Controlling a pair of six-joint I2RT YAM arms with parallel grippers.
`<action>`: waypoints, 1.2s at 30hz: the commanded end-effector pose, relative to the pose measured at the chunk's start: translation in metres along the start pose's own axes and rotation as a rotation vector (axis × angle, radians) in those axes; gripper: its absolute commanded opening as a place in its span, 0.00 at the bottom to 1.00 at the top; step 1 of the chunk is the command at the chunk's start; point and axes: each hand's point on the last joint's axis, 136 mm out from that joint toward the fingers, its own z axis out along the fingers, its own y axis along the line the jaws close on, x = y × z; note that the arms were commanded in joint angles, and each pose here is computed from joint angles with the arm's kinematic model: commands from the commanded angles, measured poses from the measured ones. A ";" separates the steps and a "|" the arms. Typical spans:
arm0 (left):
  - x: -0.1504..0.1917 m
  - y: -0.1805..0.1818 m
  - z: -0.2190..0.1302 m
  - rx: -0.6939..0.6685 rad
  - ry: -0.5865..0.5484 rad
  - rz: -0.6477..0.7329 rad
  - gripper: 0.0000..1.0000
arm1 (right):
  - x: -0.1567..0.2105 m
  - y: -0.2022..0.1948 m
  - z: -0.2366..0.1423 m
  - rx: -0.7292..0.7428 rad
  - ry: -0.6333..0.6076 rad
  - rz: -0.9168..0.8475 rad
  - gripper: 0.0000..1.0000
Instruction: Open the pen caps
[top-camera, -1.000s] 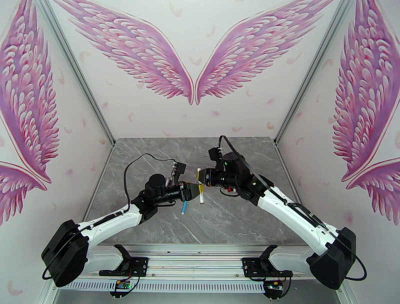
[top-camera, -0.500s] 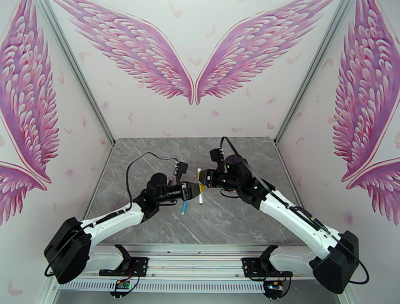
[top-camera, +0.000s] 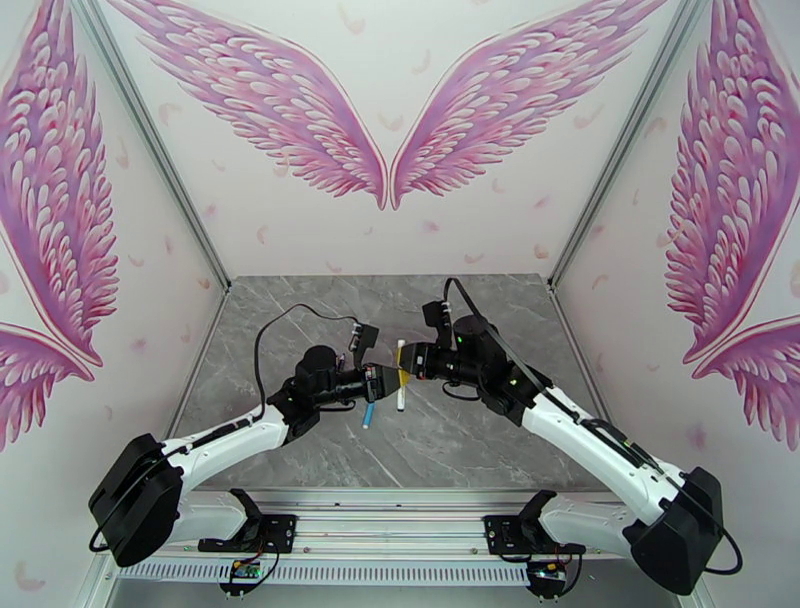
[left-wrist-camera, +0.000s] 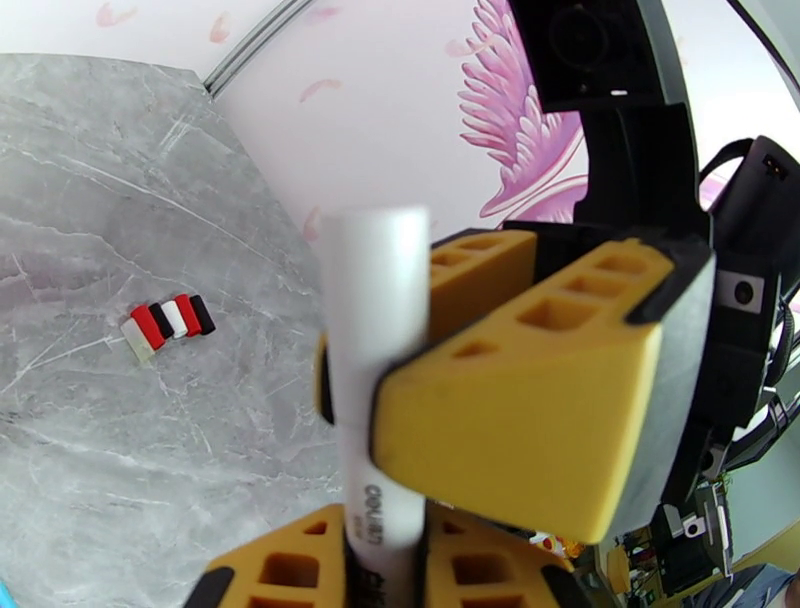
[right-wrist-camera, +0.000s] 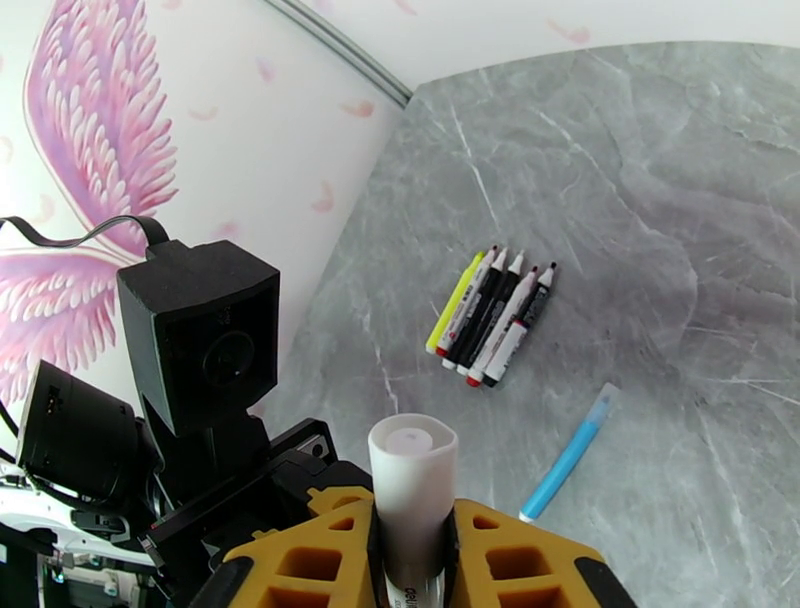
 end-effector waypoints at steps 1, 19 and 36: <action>-0.003 -0.009 0.001 0.017 0.007 0.074 0.05 | -0.010 0.000 -0.009 0.011 -0.057 0.003 0.35; 0.023 -0.016 -0.005 0.069 0.132 0.203 0.04 | -0.005 0.012 -0.009 -0.014 0.018 -0.003 0.41; 0.024 -0.019 -0.003 0.073 0.136 0.208 0.05 | 0.001 0.009 -0.002 -0.006 0.059 0.006 0.32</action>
